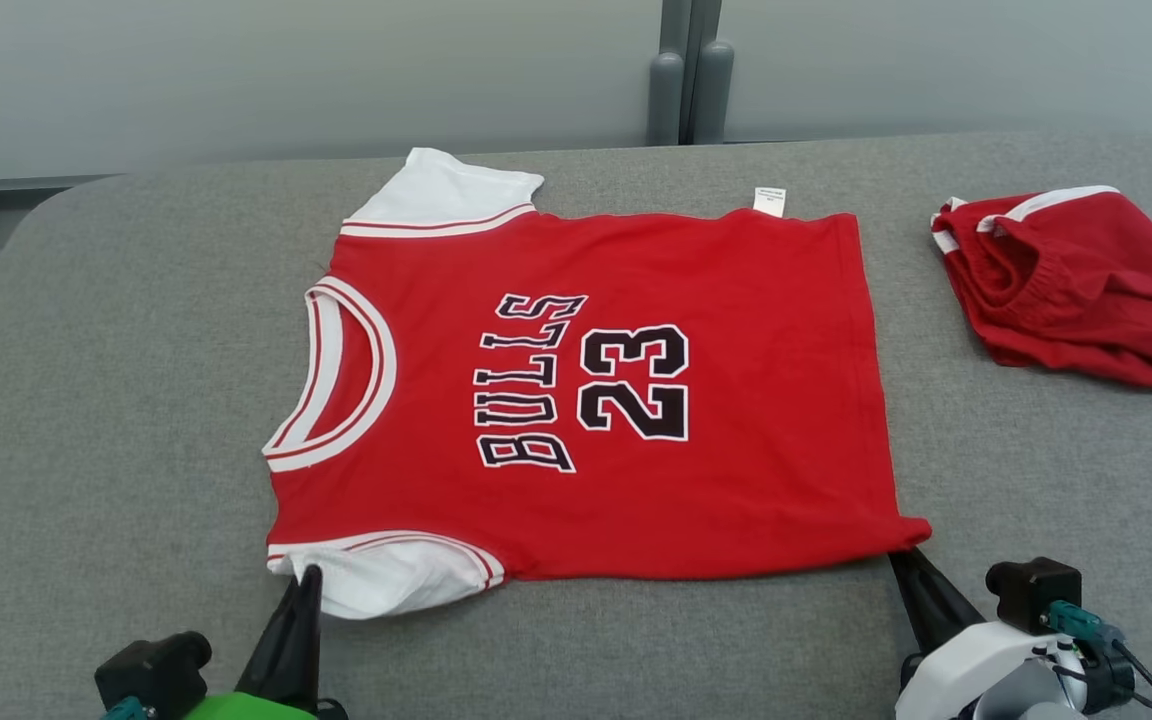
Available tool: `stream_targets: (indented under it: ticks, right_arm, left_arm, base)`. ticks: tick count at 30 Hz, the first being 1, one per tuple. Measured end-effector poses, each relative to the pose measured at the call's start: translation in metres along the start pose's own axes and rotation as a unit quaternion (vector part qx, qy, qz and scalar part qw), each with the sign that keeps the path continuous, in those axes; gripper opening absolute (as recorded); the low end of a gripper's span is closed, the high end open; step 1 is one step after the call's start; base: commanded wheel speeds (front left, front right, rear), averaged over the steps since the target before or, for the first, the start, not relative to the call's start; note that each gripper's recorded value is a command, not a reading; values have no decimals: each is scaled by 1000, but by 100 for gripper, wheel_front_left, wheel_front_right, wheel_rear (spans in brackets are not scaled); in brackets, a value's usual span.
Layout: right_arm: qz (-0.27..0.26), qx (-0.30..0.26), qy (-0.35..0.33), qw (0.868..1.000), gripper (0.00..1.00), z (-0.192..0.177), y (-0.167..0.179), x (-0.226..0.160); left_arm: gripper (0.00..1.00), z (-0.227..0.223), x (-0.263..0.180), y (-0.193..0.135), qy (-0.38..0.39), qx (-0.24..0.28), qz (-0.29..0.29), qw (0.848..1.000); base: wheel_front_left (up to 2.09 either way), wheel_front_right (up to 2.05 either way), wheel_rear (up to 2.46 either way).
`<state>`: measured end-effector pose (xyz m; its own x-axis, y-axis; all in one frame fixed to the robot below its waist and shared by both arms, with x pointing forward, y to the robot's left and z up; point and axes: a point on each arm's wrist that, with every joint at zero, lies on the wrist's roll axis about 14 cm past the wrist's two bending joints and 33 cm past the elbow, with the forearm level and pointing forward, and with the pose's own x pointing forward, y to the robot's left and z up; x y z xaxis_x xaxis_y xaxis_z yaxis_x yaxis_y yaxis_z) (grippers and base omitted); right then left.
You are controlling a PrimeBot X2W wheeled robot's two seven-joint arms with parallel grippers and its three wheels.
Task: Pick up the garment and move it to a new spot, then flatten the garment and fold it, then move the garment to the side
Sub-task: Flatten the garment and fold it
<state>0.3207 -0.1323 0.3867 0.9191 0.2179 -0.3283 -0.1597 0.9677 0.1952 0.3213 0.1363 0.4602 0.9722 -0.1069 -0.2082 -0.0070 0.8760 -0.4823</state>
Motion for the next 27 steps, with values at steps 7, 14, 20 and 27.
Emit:
stream_targets:
  ticks: [7, 14, 20, 27]
  right_arm:
    - [11, -29, -7, 1000, 0, 8, -4, 1]
    - [18, -53, -31, 998, 0, 31, -11, 14]
    - [33, -75, 7, 997, 0, 29, -11, 29]
    - [49, -106, 46, 992, 0, 34, -10, 54]
  left_arm:
    - [0, 14, 7, -7, -28, 0, -12, 1000]
    - [0, 44, 31, -32, -78, 7, -53, 996]
    - [0, 58, 56, -43, -95, 31, -71, 992]
    - [0, 65, 88, -32, -99, 50, -49, 993]
  base:
    - [0, 0, 0]
    - [0, 0, 0]
    - [0, 0, 0]
    - [0, 0, 0]
